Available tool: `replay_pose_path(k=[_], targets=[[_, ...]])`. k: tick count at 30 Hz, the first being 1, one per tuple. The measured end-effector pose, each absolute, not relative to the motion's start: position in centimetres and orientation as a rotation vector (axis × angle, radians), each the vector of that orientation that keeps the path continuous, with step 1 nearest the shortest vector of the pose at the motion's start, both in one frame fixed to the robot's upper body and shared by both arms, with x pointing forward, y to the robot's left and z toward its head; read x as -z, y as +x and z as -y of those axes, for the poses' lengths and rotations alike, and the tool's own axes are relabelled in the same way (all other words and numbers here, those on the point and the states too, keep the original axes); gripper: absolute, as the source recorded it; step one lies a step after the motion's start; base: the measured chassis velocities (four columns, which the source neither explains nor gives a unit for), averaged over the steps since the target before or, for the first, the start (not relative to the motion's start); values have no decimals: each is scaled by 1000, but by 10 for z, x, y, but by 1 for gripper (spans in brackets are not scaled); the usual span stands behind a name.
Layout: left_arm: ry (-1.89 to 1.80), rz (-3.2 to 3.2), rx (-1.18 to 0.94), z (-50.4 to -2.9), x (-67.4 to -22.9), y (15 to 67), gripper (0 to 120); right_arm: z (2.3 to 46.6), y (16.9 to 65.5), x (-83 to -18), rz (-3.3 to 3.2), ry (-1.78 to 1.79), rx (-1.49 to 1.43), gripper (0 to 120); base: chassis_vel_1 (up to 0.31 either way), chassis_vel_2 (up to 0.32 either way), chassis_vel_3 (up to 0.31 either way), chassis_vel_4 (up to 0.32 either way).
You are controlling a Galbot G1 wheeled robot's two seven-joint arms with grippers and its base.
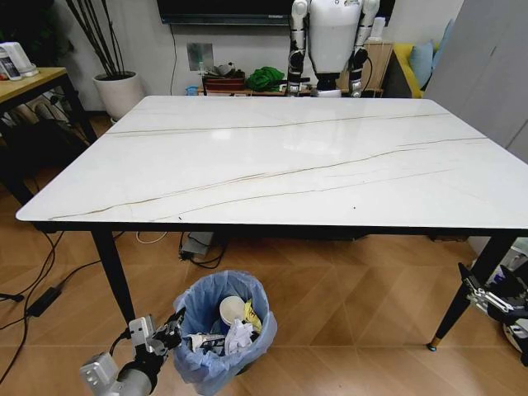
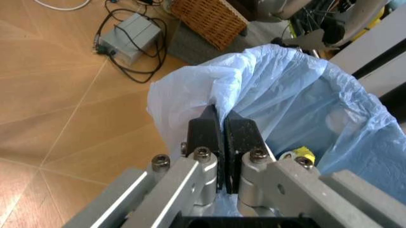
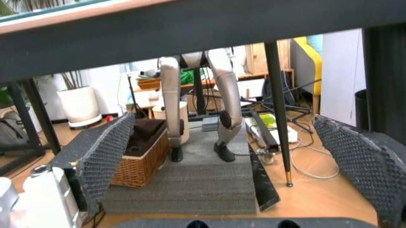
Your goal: Pick up the trash bin and place the trash from the table into it.
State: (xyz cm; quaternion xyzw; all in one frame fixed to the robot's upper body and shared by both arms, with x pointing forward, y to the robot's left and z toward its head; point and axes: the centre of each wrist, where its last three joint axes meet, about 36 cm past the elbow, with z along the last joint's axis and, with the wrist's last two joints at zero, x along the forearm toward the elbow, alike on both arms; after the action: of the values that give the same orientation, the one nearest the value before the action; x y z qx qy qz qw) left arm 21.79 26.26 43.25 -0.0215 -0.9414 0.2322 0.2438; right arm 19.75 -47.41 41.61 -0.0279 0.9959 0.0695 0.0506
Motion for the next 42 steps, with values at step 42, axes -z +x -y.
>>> replay_pose_path(k=[42], targets=[[-24, 2576, -613, -265, -420, 215, 0, 468, 199, -398, -3069, -103, -182, 100, 0, 0, 0, 0]])
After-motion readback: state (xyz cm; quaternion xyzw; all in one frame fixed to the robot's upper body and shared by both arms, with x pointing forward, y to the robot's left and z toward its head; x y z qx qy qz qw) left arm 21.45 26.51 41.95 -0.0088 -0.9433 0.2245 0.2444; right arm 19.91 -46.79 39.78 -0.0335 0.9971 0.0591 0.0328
